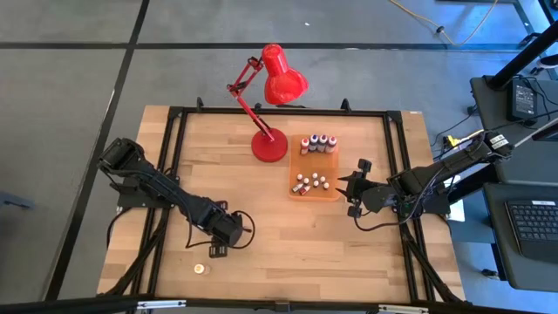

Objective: Pick & Place food coloring
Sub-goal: Put the small black food coloring bottle into the orange bin

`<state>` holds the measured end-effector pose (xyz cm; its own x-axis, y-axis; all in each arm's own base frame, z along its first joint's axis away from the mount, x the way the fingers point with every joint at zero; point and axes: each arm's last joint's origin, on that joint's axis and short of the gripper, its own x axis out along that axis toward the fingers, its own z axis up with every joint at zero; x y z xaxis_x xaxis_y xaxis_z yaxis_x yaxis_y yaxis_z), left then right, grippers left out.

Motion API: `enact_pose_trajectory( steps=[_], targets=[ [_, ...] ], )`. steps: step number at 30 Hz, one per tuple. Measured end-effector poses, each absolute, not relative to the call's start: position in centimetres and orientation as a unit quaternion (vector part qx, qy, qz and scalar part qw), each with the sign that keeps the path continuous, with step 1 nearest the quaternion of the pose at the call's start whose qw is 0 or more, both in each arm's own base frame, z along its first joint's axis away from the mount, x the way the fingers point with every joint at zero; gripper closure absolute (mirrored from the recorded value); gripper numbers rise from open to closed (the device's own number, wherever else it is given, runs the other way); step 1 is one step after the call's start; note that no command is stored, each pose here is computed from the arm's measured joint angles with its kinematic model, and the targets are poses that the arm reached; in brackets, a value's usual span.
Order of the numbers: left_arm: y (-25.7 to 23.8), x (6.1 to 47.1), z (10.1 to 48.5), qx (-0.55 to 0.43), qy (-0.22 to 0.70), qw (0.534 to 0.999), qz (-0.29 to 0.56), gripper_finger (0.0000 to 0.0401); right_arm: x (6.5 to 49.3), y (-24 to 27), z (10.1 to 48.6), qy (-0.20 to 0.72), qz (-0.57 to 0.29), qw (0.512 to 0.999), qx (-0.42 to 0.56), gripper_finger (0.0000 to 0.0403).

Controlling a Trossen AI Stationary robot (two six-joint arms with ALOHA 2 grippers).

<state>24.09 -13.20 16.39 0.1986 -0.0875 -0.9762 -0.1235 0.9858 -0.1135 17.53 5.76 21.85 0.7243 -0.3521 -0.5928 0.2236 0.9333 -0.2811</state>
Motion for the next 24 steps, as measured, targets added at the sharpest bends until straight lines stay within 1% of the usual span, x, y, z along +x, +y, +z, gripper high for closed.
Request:
enact_pose_trajectory(
  steps=[4,9,12,15,18,24],
  targets=[
    [-13.1,24.0,16.4,-0.062,0.638,0.768,0.0,0.0296,17.5,5.8,21.9,0.337,-0.156,0.924,-0.095,0.0248],
    [-13.2,24.2,16.4,-0.037,0.626,0.779,-0.021,0.0341,17.5,5.8,21.9,0.337,-0.155,0.923,-0.097,0.0248],
    [-13.3,24.5,16.5,-0.027,0.615,0.787,-0.034,0.0348,17.5,5.8,21.9,0.337,-0.155,0.923,-0.097,0.0248],
    [-13.1,25.5,17.0,-0.025,0.571,0.82,-0.013,0.0348,17.5,5.8,21.9,0.337,-0.155,0.923,-0.098,0.0248],
    [-12.4,27.8,18.5,-0.019,0.493,0.869,0.017,0.0346,17.5,5.8,21.9,0.339,-0.152,0.922,-0.106,0.0248],
    [-9.4,32.4,23.2,0.037,0.353,0.934,0.029,0.034,17.5,5.8,21.9,0.338,-0.152,0.923,-0.106,0.0248]
  ],
)
